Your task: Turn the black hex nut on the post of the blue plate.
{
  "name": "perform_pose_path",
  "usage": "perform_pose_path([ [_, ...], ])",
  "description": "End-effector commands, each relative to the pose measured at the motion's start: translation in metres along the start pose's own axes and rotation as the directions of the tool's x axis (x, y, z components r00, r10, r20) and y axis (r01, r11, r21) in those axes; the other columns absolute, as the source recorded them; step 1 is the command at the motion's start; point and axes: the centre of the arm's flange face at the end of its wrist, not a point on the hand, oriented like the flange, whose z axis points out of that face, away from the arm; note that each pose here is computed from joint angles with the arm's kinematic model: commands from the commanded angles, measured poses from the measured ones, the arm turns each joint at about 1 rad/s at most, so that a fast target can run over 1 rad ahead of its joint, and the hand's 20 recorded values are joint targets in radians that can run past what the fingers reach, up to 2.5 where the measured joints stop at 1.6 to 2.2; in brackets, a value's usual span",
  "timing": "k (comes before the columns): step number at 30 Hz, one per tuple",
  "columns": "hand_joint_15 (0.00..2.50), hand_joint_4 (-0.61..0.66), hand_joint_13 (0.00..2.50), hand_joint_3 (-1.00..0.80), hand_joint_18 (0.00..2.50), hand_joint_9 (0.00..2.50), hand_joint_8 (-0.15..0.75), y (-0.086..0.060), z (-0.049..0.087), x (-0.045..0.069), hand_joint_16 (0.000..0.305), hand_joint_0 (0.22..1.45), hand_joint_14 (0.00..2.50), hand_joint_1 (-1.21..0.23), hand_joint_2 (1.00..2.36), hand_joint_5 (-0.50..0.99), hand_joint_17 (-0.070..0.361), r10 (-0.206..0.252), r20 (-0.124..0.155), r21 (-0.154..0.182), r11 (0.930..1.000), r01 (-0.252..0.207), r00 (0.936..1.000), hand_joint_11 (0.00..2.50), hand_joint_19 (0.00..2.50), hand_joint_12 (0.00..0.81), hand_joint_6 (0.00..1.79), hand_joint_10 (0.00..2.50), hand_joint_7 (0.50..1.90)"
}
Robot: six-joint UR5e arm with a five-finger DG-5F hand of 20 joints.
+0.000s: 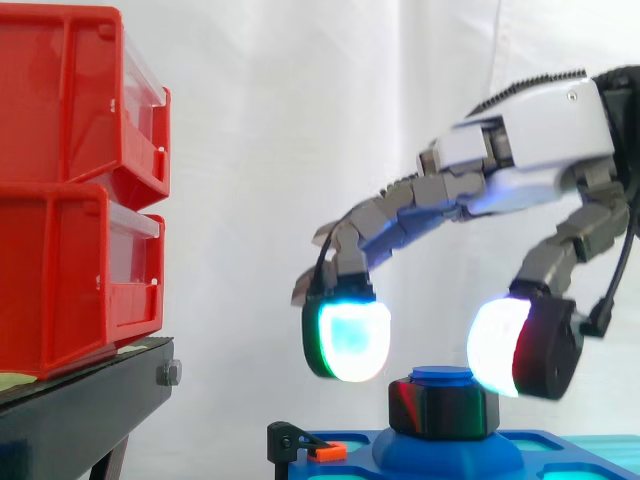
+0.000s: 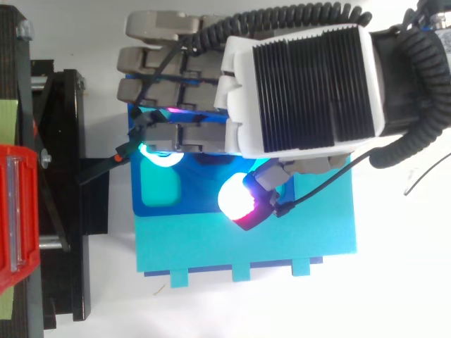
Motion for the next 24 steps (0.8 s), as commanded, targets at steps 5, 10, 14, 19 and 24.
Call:
perform_pose_path([
  [5, 0.0, 0.24, 0.14, -0.5, 0.05, 0.33, 0.291, 0.004, -0.018, -0.035, 0.054, 0.44, 0.0, -0.63, 1.0, -0.22, 0.121, 0.081, -0.07, 0.011, 0.9967, -0.081, 0.9942, 0.02, 0.14, 0.402, 0.5, 0.0, 0.95],
  [10, 0.0, 0.22, 0.12, -0.5, 0.02, 0.32, 0.286, 0.007, -0.034, -0.046, 0.055, 0.45, 0.0, -0.59, 1.0, -0.21, 0.123, 0.142, -0.062, 0.033, 0.9896, -0.14, 0.9879, 0.0, 0.14, 0.399, 0.5, 0.0, 0.89],
  [14, 0.0, 0.17, 0.09, -0.5, 0.0, 0.29, 0.276, 0.013, -0.059, -0.045, 0.055, 0.45, 0.0, -0.58, 1.0, -0.22, 0.125, 0.215, -0.066, 0.055, 0.9757, -0.212, 0.9743, 0.0, 0.13, 0.397, 0.5, 0.0, 0.81],
  [19, 0.0, 0.17, 0.07, -0.5, 0.0, 0.29, 0.271, 0.029, -0.103, -0.04, 0.055, 0.45, 0.0, -0.57, 1.0, -0.21, 0.125, 0.291, 0.0, 0.067, 0.9547, -0.29, 0.9568, 0.0, 0.13, 0.396, 0.5, 0.0, 0.75],
  [24, 0.0, 0.11, 0.02, -0.5, 0.0, 0.23, 0.234, 0.034, -0.13, -0.027, 0.057, 0.46, 0.0, -0.57, 1.0, -0.21, 0.127, 0.347, 0.078, 0.076, 0.9328, -0.352, 0.9348, 0.0, 0.09, 0.387, 0.5, 0.0, 0.67],
])
